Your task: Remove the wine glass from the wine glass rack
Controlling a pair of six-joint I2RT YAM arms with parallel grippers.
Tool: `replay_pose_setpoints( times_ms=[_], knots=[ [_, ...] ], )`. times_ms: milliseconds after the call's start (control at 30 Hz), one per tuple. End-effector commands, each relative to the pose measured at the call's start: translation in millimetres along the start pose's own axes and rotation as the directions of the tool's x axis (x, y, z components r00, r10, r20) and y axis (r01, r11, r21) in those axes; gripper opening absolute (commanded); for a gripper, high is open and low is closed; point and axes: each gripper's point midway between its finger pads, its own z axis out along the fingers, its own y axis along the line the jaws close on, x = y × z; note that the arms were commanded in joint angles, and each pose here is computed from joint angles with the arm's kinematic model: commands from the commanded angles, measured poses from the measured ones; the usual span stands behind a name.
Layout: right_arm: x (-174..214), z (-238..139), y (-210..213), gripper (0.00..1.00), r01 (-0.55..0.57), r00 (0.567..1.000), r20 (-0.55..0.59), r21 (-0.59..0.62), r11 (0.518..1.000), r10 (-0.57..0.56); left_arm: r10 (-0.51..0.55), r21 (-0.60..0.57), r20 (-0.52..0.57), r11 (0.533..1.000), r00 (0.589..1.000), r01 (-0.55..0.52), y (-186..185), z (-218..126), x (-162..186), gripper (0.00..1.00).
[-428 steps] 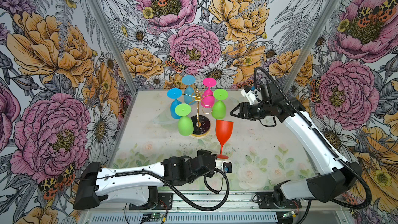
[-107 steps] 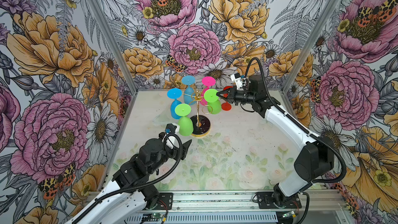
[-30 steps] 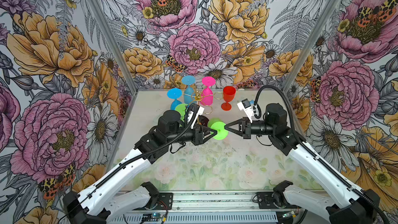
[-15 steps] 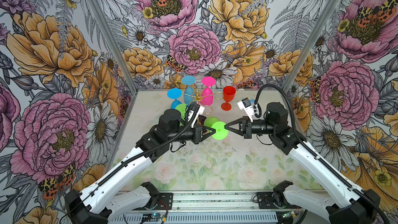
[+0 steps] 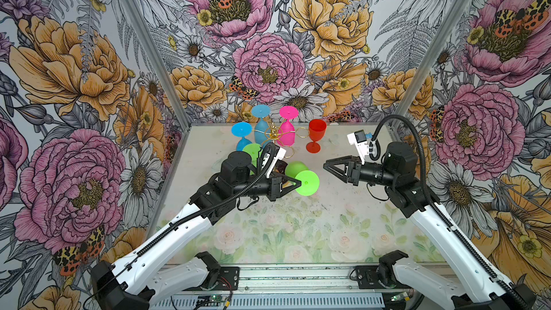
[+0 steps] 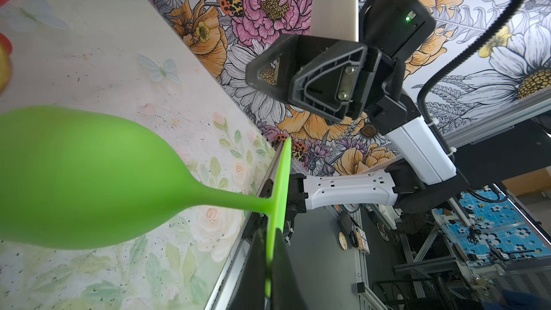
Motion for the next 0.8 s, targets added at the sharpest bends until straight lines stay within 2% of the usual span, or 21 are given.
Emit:
replay_pose_setpoints(
  times_ms=[0,133,267,500,633,767],
  knots=[
    [2.7,-7.4,-36.2,0.44,-0.1,0.995,0.002,0.196,0.976,0.102,0.091,0.004,0.013,0.996,0.996,-0.091,-5.1,2.3,3.0,0.0],
    [14.2,-12.9,-79.1,0.45,-0.186,0.978,-0.02,0.389,0.902,0.21,0.183,-0.021,-0.008,0.983,0.983,-0.183,-6.9,7.8,14.7,0.0],
    [23.1,-17.0,-104.0,0.47,-0.23,0.959,-0.033,0.485,0.843,0.281,0.238,-0.046,-0.048,0.97,0.97,-0.241,-4.0,11.5,25.8,0.0],
    [30.6,-34.4,-135.5,0.5,-0.19,0.947,-0.069,0.664,0.723,0.313,0.386,-0.085,-0.128,0.914,0.914,-0.398,6.7,22.3,51.6,0.0],
    [28.6,-34.7,-138.3,0.5,-0.179,0.945,-0.084,0.678,0.713,0.316,0.486,-0.109,-0.164,0.856,0.858,-0.505,13.7,27.1,62.6,0.0],
    [27.0,-30.4,-140.5,0.51,-0.171,0.941,-0.105,0.675,0.718,0.322,0.59,-0.167,-0.213,0.763,0.778,-0.624,29.7,31.0,67.3,0.0]
  ],
)
